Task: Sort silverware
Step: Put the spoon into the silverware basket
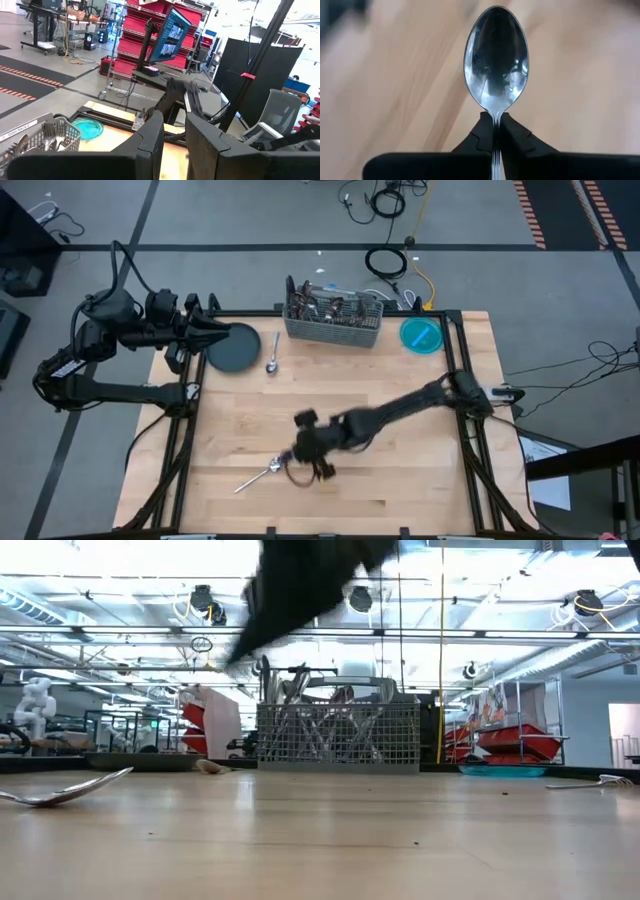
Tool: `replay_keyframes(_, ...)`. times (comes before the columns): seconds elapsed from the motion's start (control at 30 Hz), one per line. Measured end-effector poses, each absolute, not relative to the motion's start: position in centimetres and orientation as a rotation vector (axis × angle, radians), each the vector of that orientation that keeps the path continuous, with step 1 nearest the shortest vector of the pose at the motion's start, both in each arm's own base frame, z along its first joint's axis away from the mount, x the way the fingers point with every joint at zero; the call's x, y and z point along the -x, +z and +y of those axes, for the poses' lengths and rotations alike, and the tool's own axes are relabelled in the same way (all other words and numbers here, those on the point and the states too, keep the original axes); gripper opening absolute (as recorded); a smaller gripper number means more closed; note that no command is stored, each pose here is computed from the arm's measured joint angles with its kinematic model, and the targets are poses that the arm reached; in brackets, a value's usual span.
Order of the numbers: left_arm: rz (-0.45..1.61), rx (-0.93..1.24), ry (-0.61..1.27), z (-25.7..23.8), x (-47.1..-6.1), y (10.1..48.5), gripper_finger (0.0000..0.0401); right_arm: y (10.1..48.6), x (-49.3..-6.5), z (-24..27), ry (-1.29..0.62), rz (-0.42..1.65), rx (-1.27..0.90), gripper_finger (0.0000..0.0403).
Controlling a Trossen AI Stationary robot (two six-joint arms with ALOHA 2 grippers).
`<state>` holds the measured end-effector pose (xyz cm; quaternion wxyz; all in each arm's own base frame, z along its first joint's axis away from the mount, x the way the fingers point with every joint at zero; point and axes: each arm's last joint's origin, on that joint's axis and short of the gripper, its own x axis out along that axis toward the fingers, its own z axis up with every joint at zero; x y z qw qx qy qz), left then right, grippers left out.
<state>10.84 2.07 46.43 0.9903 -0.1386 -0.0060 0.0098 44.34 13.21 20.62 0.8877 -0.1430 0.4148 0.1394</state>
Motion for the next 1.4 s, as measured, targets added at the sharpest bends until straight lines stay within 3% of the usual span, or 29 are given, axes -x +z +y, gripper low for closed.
replay_keyframes(0.1,-0.012,0.265,0.019,2.1,-10.8,46.4,0.0086,25.4,-44.3,10.5,0.153,0.71,0.177,0.0002)
replay_keyframes(0.33,-0.027,0.215,0.018,2.1,-10.8,46.6,0.0086,35.2,-42.2,2.4,-0.193,0.37,0.177,0.0001)
replay_keyframes(0.6,-0.031,0.209,0.016,2.1,-10.8,46.6,0.0086,39.5,-41.2,-4.3,-0.353,0.09,0.175,0.0)
replay_keyframes(0.87,-0.049,0.129,0.012,1.9,-10.1,46.8,0.0086,34.6,-40.4,-8.7,-0.463,-0.092,0.105,0.0)
replay_keyframes(1.17,-0.05,0.04,0.018,1.9,-10.1,46.8,0.0086,27.9,-35.9,-13.3,-0.643,-0.318,0.015,0.0)
replay_keyframes(1.4,-0.056,-0.02,0.117,2.2,-10.1,46.9,0.0086,26.1,-33.6,-17.5,-0.67,-0.266,0.01,0.0)
